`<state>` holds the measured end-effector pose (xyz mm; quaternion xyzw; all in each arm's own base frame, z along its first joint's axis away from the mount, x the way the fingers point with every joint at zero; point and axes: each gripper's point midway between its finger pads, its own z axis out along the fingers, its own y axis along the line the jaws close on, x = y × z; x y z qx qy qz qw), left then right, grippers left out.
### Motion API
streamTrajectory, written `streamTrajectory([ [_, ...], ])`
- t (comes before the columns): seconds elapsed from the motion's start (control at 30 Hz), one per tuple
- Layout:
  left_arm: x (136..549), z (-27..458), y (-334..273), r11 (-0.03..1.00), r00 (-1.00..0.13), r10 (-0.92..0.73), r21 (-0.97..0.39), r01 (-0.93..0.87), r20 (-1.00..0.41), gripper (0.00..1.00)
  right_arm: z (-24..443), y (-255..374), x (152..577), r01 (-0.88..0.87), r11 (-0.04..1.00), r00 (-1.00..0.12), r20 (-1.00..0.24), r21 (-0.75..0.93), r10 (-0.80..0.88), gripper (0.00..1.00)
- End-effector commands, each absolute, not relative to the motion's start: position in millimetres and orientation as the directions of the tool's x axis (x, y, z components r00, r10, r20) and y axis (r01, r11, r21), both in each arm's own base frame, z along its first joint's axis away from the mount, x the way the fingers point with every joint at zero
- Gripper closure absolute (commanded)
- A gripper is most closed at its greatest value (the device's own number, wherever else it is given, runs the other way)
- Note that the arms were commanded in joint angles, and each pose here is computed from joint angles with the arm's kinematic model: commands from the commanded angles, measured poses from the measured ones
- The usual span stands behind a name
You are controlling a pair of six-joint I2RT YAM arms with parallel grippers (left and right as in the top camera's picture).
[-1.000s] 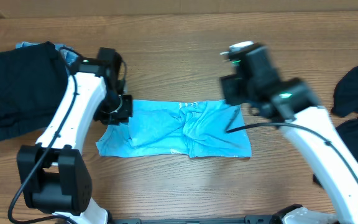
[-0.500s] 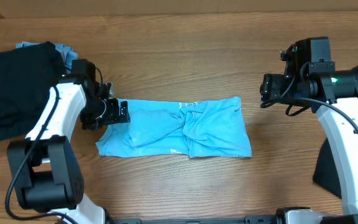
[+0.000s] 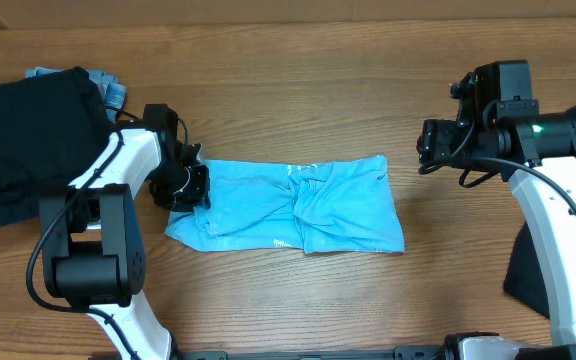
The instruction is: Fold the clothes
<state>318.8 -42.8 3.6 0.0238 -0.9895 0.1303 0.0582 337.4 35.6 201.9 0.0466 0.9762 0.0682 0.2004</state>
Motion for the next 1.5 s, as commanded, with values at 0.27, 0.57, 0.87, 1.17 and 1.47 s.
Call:
streamTrajectory([
  [0.27,334,133,41,0.974,-0.964,-0.227,-0.003,-0.228,-0.137,0.96,200,35,337,0.068,0.986,-0.916,-0.382,0.151,0.121,0.25],
  [0.57,356,196,10,0.981,-0.942,-0.169,-0.144,-0.132,-0.290,0.94,200,34,338,0.068,0.986,-0.916,-0.382,0.150,0.121,0.26],
  [0.87,332,174,-129,0.988,-0.964,0.135,-0.043,0.149,-0.229,0.84,200,35,337,0.068,0.986,-0.916,-0.382,0.151,0.121,0.26],
  [1.17,294,148,-188,0.979,-0.984,0.165,-0.108,0.172,-0.066,0.72,200,35,337,0.068,0.986,-0.917,-0.380,0.150,0.121,0.25],
  [1.47,332,171,-90,0.983,-0.977,-0.160,0.063,-0.170,-0.145,0.64,217,142,294,-0.343,0.789,-0.923,-0.341,0.510,-0.181,0.47],
])
